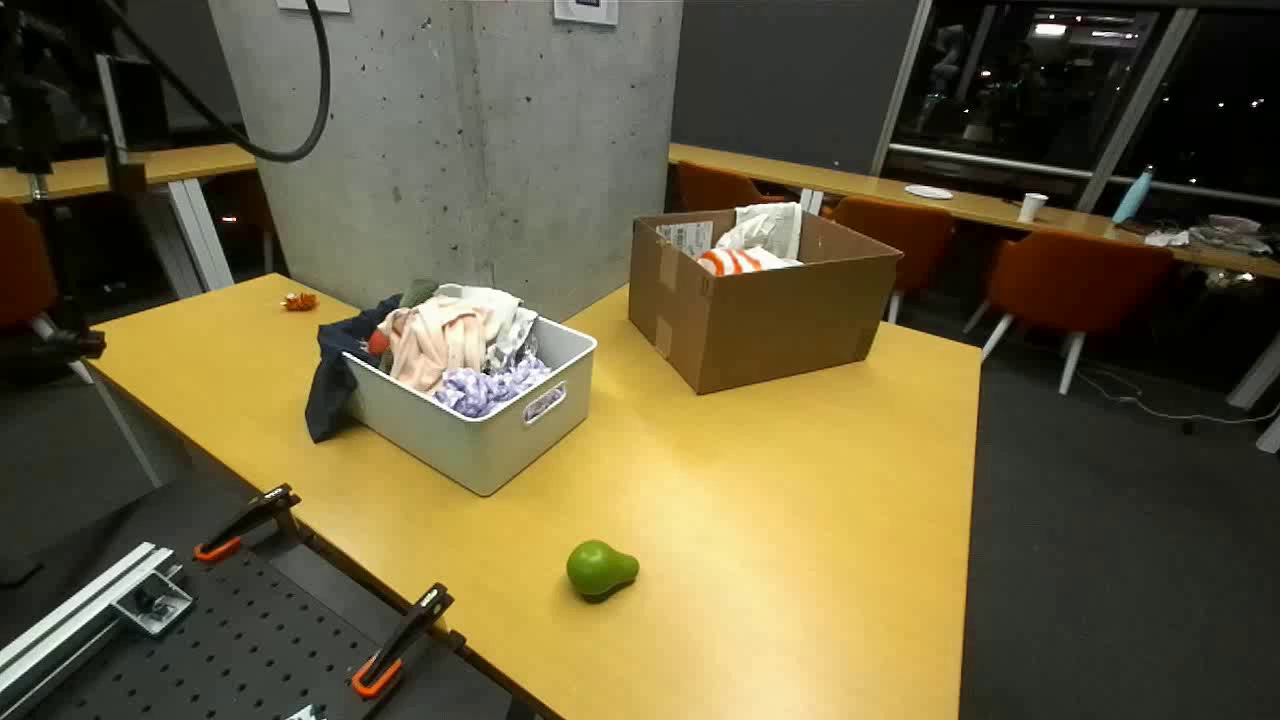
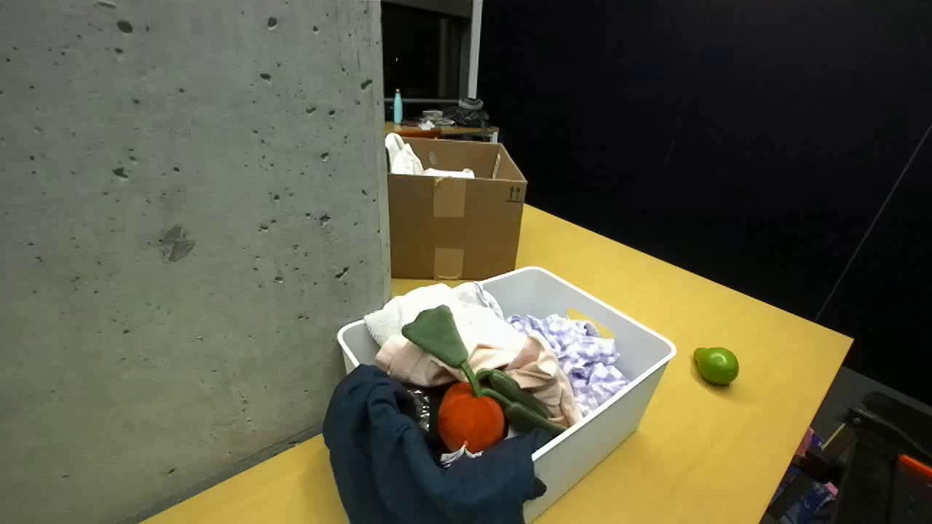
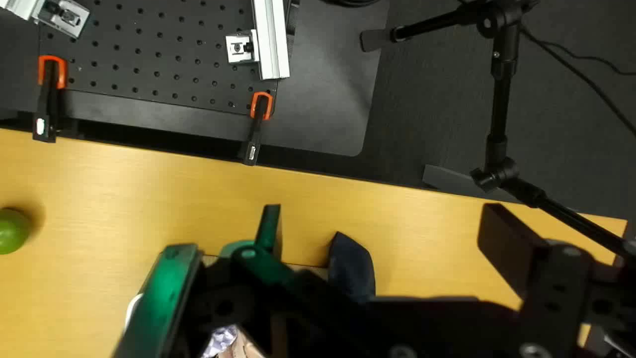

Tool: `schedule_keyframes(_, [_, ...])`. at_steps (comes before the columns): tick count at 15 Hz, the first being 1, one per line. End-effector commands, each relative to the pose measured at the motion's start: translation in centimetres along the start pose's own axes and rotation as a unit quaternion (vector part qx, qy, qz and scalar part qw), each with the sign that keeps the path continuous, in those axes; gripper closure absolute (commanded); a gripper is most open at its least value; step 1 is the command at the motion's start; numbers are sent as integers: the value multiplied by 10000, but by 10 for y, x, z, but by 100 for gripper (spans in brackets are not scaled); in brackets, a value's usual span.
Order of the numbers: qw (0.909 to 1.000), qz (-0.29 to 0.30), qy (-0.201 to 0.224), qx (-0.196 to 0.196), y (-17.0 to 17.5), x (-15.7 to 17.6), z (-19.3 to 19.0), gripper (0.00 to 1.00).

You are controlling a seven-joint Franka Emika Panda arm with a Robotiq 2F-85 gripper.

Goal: Remove the light pink shirt from the white basket and use it to put the pear inside the white basket

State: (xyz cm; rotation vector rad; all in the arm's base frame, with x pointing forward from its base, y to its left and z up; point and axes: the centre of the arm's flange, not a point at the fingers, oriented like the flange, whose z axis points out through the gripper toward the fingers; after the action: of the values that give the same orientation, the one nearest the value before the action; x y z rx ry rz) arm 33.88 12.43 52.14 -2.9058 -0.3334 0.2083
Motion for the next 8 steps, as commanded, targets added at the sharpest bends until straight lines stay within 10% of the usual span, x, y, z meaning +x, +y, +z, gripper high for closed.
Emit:
schedule_keyframes(1, [10000,-1,6,0,0,0,0,0])
schedule_keyframes(8, [9984,-440,271,-225,38,61,11,0])
